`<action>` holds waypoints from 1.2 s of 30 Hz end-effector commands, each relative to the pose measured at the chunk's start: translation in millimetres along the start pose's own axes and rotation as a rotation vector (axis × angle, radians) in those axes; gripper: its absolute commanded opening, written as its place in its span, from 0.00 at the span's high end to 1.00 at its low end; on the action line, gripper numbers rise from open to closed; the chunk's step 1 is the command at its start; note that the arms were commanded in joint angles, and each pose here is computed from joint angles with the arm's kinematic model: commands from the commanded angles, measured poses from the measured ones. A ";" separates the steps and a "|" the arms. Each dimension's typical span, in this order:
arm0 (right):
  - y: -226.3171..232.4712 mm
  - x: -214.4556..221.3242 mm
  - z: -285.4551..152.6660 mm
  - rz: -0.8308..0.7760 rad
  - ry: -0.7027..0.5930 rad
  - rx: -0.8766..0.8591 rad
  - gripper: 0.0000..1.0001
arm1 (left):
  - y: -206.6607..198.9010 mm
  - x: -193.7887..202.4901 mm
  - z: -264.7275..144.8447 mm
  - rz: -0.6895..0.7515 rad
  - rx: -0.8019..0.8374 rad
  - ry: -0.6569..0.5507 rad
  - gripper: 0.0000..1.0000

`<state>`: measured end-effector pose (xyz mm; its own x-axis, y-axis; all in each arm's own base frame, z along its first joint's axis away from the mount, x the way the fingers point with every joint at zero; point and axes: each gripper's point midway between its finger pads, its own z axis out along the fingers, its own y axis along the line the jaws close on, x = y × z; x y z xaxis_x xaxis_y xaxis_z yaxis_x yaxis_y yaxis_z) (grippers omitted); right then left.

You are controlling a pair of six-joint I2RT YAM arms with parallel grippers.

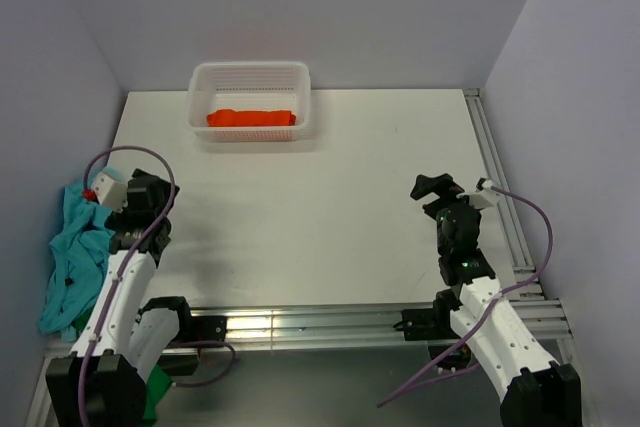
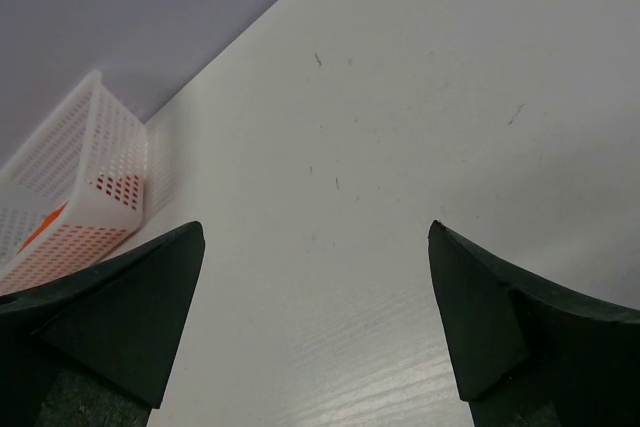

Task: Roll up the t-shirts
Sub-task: Grab a tshirt with the left arm

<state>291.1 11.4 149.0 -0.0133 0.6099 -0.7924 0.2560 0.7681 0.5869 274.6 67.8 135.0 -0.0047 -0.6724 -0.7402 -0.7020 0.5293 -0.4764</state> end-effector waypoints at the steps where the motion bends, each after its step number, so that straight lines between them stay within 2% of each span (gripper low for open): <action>1: 6.2 -6.1 0.8 0.019 -0.022 -0.017 0.00 | -3.4 -29.2 -9.4 -0.078 -0.108 -0.037 0.01; 5: 2.6 -6.5 -0.7 0.025 -0.030 -0.007 0.00 | 9.7 -43.0 -18.0 -0.052 -0.256 -0.038 0.00; 9: 6.4 -6.2 -1.9 0.025 -0.032 -0.034 0.00 | 5.4 -52.0 -18.3 -0.025 -0.282 -0.037 0.01; 14: 7.0 -3.7 -1.4 0.026 -0.018 -0.034 0.00 | 27.2 -56.9 -7.0 -0.015 -0.395 -0.043 0.01; 19: 5.1 -4.5 -1.3 0.030 -0.023 -0.025 0.00 | 39.1 -47.4 10.7 -0.086 -0.400 0.005 0.01; 23: 4.9 -4.4 -3.0 0.037 -0.029 -0.032 0.00 | 64.0 -50.5 18.6 -0.125 -0.466 -0.003 0.01; 27: 6.7 -2.4 -3.1 0.039 -0.026 -0.048 0.00 | 76.9 -49.2 18.5 -0.160 -0.504 -0.012 0.04; 30: 7.2 -2.9 -1.8 0.037 -0.020 -0.041 0.00 | 94.5 -51.2 13.9 -0.191 -0.584 -0.071 0.08; 34: 7.0 -2.6 -1.9 0.037 -0.019 -0.040 0.00 | 98.8 -42.5 22.8 -0.208 -0.597 -0.036 0.12; 35: 6.6 -2.4 -2.0 0.035 -0.019 -0.040 0.01 | 100.2 -40.4 24.6 -0.217 -0.603 -0.026 0.14; 36: 6.8 -2.8 -2.4 0.036 -0.022 -0.042 0.00 | 102.7 -40.9 26.9 -0.235 -0.610 -0.021 0.22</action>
<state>288.4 15.0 144.6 -0.0186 0.6267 -0.7790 0.2397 0.7592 0.6051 221.0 157.9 109.5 0.1657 -0.7142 -0.6800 -0.9659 0.0216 -0.2581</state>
